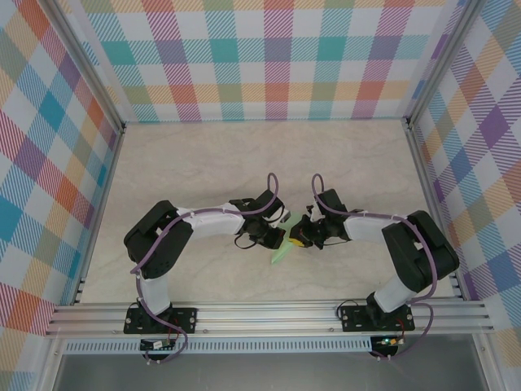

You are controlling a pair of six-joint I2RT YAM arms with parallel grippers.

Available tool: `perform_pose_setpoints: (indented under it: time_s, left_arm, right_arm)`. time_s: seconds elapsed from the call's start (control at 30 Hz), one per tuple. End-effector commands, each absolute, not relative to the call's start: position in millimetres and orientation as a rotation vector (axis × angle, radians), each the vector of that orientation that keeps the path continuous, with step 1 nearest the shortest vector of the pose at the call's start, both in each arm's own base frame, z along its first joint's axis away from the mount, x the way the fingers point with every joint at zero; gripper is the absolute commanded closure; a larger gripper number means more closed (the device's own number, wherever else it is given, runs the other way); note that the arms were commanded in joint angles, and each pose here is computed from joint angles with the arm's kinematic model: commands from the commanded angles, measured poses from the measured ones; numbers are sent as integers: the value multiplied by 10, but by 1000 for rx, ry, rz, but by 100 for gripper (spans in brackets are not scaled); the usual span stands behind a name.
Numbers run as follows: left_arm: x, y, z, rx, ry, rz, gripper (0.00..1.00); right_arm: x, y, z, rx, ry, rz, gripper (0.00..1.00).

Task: Fold a paper plane with a square sheet of paper (pick it up from the middle)
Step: Third fold the triangle at the center of the table.

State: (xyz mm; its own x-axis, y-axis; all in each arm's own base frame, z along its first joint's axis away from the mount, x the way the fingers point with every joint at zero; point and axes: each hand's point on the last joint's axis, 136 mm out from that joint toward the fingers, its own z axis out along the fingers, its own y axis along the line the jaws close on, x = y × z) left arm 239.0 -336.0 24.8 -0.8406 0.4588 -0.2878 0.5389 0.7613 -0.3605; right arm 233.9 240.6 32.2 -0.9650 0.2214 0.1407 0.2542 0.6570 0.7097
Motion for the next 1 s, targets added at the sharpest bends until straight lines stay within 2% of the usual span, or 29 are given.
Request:
perform_pose_setpoints:
  time_s: [0.0, 0.2, 0.97]
  left_arm:
    - [2373, -3276, 169, 773, 2812, -631, 98]
    - [2346, -3329, 271, 748, 2791, -708, 98]
    - [2340, -3234, 205, 688, 2819, -652, 98]
  right_arm:
    - [2365, 2438, 454, -344, -2847, -1239, 90]
    - [2361, 2419, 456, -331, -2861, -1216, 90]
    - [2335, 2452, 479, -308, -2838, -1258, 90]
